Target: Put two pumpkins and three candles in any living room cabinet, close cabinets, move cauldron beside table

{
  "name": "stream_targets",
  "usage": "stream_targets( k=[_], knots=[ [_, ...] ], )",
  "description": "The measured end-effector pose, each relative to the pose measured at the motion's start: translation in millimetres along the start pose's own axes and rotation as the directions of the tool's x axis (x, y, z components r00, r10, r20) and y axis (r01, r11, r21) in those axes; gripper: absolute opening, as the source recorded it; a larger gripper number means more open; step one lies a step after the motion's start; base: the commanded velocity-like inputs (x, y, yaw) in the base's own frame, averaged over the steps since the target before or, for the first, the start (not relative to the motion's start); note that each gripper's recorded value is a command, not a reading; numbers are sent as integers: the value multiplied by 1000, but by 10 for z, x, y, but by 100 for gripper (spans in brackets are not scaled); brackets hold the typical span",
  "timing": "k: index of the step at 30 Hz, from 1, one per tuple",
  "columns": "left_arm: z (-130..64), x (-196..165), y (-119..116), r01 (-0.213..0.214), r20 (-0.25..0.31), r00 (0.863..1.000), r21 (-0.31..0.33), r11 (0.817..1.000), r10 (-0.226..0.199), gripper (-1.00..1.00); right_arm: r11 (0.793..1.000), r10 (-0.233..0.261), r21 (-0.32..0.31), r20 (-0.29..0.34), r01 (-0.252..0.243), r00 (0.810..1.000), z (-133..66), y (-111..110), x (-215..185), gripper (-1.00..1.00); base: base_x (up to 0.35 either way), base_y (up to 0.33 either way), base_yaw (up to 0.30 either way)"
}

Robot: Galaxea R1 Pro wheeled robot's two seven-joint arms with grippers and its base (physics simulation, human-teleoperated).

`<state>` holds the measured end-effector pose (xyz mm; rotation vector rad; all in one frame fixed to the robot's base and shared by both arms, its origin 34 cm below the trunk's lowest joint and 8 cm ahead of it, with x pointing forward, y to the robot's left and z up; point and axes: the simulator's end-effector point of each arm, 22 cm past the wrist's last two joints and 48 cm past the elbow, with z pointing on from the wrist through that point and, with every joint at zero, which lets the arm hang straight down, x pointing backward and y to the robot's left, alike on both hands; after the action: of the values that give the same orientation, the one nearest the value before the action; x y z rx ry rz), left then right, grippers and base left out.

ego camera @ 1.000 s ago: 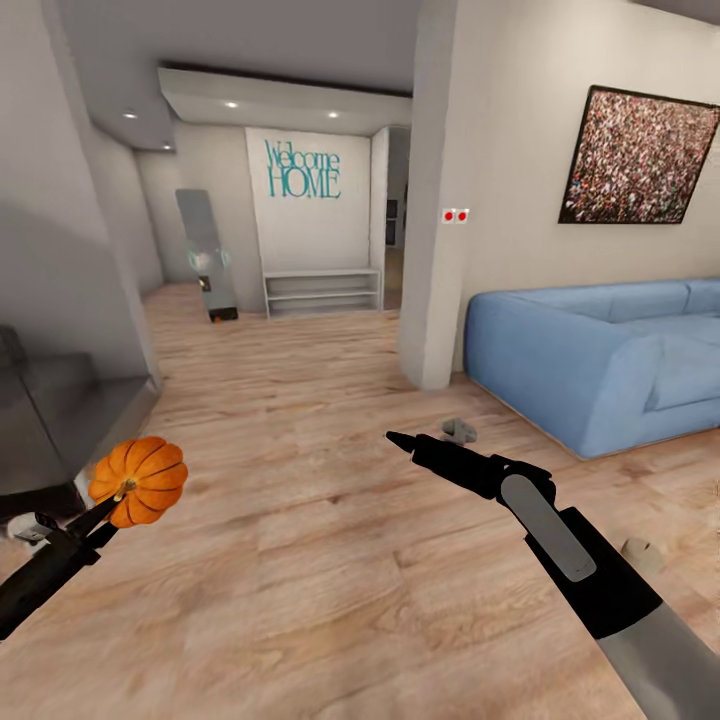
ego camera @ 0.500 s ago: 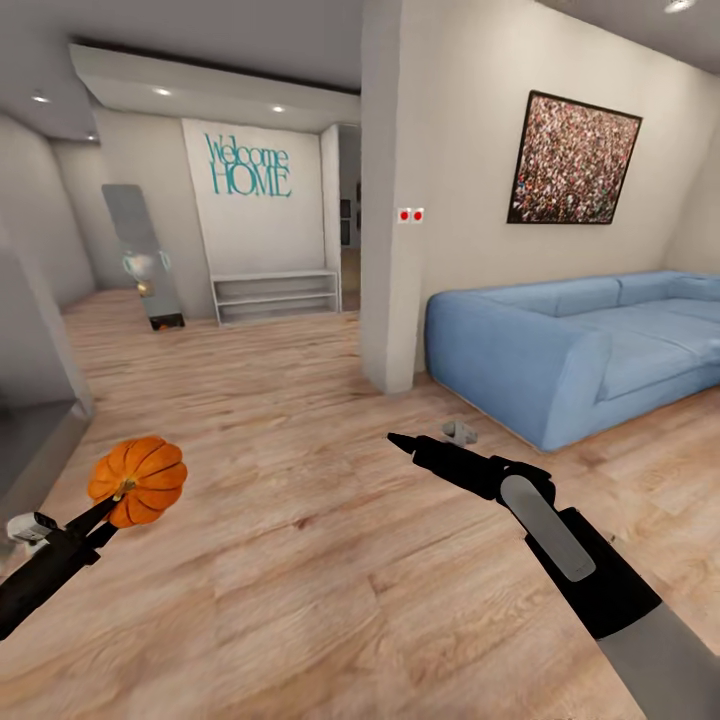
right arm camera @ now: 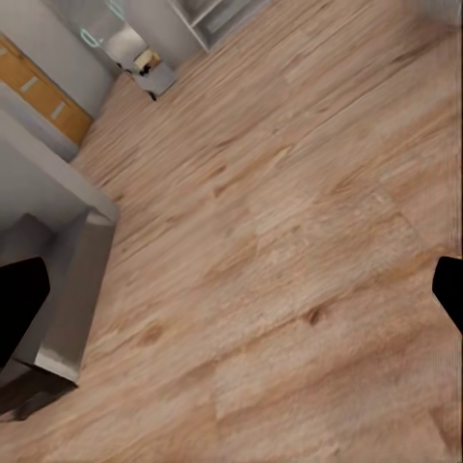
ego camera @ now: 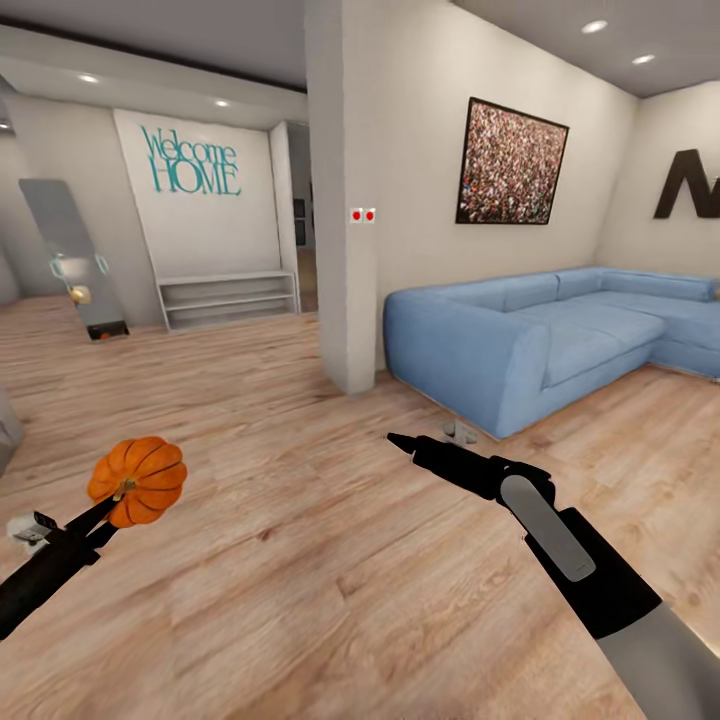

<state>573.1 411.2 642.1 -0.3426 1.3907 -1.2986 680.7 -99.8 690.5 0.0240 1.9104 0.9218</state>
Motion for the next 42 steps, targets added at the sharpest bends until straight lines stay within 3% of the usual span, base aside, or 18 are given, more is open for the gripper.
stream_targets(
  k=[19,42],
  knots=[
    [0,3,-1,-2,-2,1000,-1,1000,2,-100,1000,0,0,0,0,1000,-2,2,-2,100,248,149,-270],
    [-2,2,0,-2,-2,1000,-2,1000,2,-100,1000,0,0,0,0,1000,-2,5,-2,100,311,140,-7]
  ],
)
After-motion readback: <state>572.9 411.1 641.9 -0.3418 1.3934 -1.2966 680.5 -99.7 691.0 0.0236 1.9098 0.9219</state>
